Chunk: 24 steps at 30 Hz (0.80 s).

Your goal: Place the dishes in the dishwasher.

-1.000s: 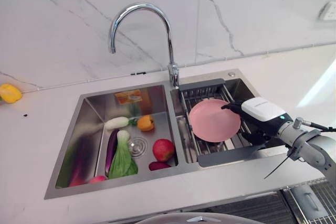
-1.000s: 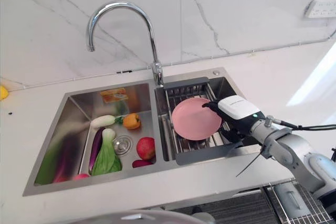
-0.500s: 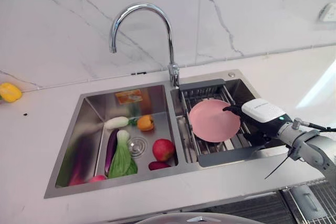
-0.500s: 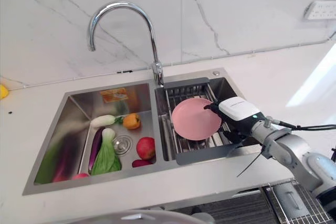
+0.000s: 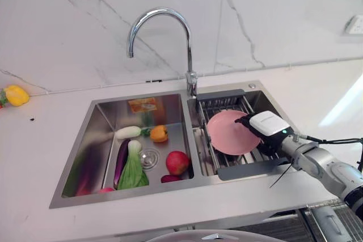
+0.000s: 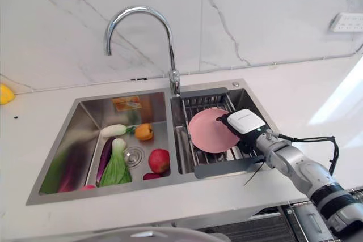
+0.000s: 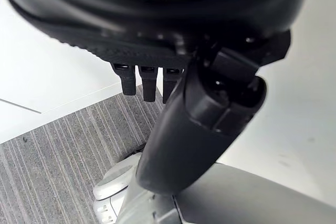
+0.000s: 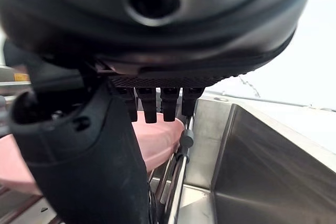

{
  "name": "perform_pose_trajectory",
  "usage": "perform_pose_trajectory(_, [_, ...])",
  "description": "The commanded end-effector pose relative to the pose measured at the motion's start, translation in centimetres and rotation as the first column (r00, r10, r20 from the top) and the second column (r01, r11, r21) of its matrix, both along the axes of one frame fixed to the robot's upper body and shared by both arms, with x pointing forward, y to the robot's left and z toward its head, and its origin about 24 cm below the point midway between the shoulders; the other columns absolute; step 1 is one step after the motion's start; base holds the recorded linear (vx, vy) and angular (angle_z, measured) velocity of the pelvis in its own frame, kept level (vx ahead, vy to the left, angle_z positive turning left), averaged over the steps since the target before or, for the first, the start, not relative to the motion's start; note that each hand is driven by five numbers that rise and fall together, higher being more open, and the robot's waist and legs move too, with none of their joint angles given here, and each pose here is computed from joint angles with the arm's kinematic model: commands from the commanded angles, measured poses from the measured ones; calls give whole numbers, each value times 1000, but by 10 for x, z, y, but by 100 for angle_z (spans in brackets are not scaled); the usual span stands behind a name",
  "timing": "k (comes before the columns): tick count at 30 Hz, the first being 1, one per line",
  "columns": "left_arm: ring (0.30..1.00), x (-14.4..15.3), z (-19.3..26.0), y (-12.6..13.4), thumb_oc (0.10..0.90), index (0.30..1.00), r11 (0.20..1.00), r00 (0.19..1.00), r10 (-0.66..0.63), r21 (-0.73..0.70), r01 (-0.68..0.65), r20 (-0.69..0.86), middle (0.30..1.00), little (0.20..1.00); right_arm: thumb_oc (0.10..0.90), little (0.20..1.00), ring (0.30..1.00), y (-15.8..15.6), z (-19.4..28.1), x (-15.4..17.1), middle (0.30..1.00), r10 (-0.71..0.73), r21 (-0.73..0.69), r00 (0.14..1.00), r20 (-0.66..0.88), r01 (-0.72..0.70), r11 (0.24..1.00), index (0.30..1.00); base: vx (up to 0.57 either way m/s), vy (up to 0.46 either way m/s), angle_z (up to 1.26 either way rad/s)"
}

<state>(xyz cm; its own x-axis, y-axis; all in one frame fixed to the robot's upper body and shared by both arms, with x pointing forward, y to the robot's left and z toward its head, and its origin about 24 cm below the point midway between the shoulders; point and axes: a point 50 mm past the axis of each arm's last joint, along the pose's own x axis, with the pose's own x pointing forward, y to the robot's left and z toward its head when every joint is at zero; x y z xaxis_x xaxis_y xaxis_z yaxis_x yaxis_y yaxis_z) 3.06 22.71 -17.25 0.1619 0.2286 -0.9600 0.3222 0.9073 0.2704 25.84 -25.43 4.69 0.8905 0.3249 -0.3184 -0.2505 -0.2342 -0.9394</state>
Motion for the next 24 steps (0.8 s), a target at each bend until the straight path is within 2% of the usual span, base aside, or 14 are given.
perform_pose_trajectory(1, [900, 35, 0, -21, 800, 900, 996, 994, -70, -50, 75, 89, 900, 900, 800, 900, 900, -2, -4, 16, 900, -51, -53, 998, 22, 52, 997, 900, 0, 0, 0])
perform_pose_trajectory(8, [900, 37, 0, -22, 800, 900, 997, 993, -66, -35, 70, 100, 900, 900, 800, 900, 900, 3, -12, 15, 900, -86, -10, 992, 91, 87, 996, 900, 1, -1, 0])
perform_pose_trajectory(9, [900, 36, 0, -22, 800, 900, 997, 993, -63, -27, 66, 102, 900, 900, 712, 768, 768, 4, -15, 14, 768, -115, 29, 986, 122, 112, 993, 768, 0, 0, 0])
perform_pose_trajectory(11, [900, 37, 0, -22, 800, 900, 998, 992, -59, -15, 61, 109, 900, 900, 400, 300, 300, 7, -20, 13, 300, -151, 84, 978, 142, 141, 986, 300, 0, 0, 0])
perform_pose_trajectory(14, [900, 38, 0, -22, 800, 900, 998, 991, -59, 4, 59, 117, 900, 900, 400, 300, 300, 16, -27, 8, 300, -213, 201, 964, 162, 179, 963, 300, 2, 1, 0])
perform_pose_trajectory(17, [900, 38, 0, -23, 800, 900, 998, 991, -61, 14, 60, 118, 900, 900, 400, 300, 300, 20, -28, 6, 300, -230, 256, 958, 170, 183, 949, 300, 7, 6, 6])
perform_pose_trajectory(18, [900, 39, 0, -23, 800, 900, 998, 990, -65, 23, 62, 121, 900, 900, 400, 300, 300, 25, -27, 5, 300, -249, 323, 952, 178, 182, 929, 300, 4, 1, 5])
perform_pose_trajectory(24, [900, 38, 1, -22, 800, 900, 997, 991, -63, 44, 58, 118, 900, 900, 400, 300, 300, 36, -23, 1, 300, -292, 475, 941, 171, 181, 861, 300, 1, 0, 1])
